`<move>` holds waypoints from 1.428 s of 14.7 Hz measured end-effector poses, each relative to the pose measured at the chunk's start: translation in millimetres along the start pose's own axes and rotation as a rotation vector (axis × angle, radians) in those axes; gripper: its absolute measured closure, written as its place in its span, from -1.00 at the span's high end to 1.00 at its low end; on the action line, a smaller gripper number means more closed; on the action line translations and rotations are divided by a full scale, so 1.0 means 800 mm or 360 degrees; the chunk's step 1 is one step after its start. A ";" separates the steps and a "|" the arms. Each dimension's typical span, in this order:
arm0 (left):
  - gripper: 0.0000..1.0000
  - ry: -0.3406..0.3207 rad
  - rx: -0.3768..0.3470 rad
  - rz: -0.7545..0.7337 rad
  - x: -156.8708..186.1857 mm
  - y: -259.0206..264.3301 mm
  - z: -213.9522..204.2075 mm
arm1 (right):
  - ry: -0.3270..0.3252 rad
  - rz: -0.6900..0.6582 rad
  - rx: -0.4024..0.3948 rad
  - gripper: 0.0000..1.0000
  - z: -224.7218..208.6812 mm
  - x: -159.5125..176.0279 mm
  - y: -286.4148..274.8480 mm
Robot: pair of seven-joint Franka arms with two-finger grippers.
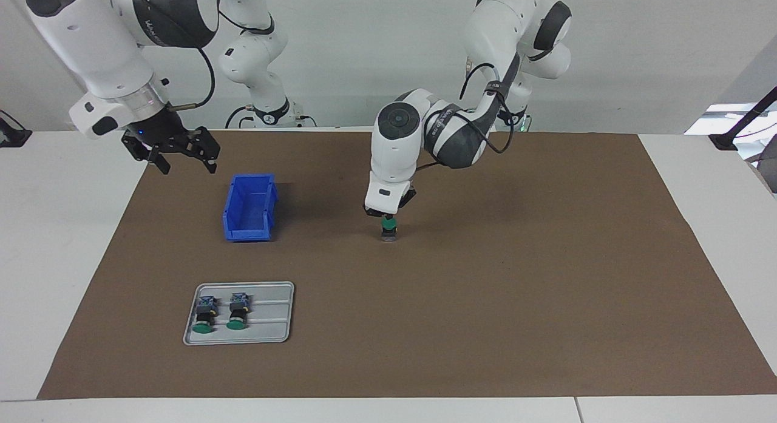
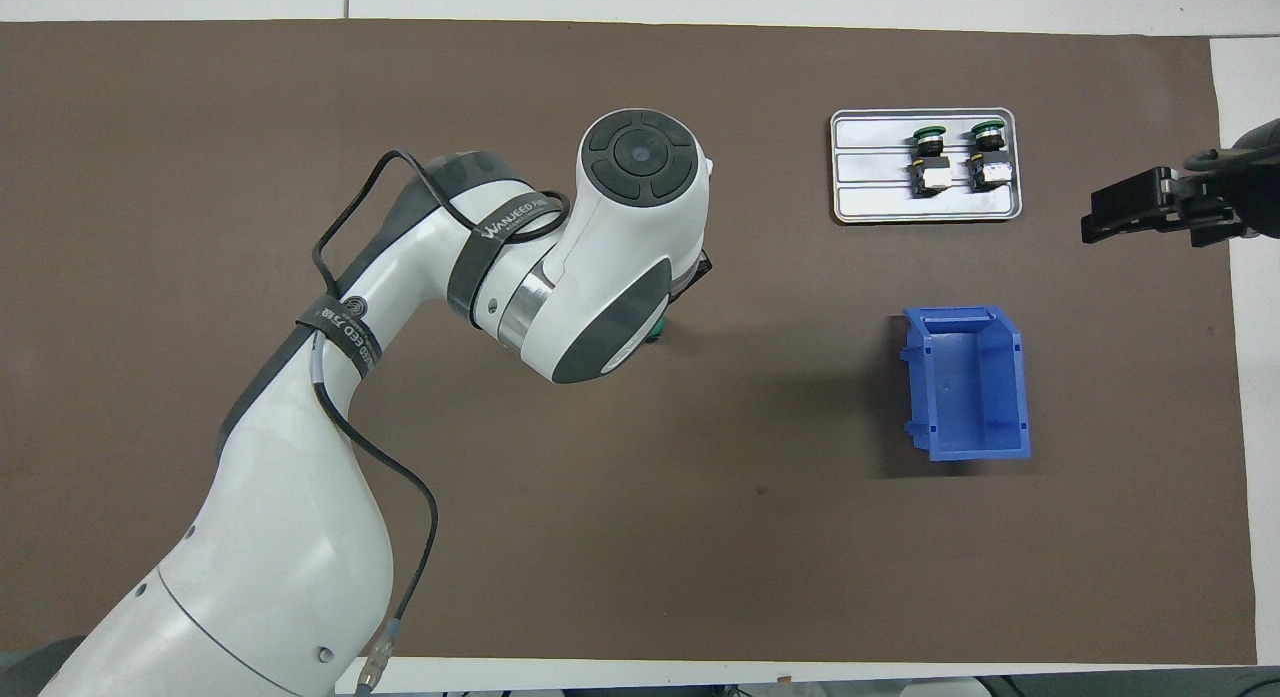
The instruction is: Place and press button with both arms
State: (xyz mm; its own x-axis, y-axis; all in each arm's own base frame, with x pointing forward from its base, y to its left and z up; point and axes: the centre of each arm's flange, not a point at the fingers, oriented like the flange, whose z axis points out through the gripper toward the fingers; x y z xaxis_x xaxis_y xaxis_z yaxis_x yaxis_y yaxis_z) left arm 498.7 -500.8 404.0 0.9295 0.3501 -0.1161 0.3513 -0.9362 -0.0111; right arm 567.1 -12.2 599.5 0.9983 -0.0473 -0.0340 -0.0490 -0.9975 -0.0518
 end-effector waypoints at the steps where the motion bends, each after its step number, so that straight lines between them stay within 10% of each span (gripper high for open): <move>1: -0.98 -0.0001 0.0001 -0.0001 0.001 0.001 0.006 | 0.0000 0.0000 0.0000 0.98 0.000 0.000 0.000; 21: -0.98 0.0053 -0.0095 0.0023 -0.014 -0.003 0.046 | 0.0000 0.0000 0.0000 0.98 0.000 0.000 0.000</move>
State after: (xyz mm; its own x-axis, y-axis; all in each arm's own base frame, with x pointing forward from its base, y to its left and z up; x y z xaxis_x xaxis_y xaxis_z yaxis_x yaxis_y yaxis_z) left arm 483.0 -504.1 368.5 0.9373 0.3385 -0.0826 0.3431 -0.9380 0.0498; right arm 567.1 -12.2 599.5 0.9983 -0.0473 -0.0340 -0.0490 -0.9975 -0.0518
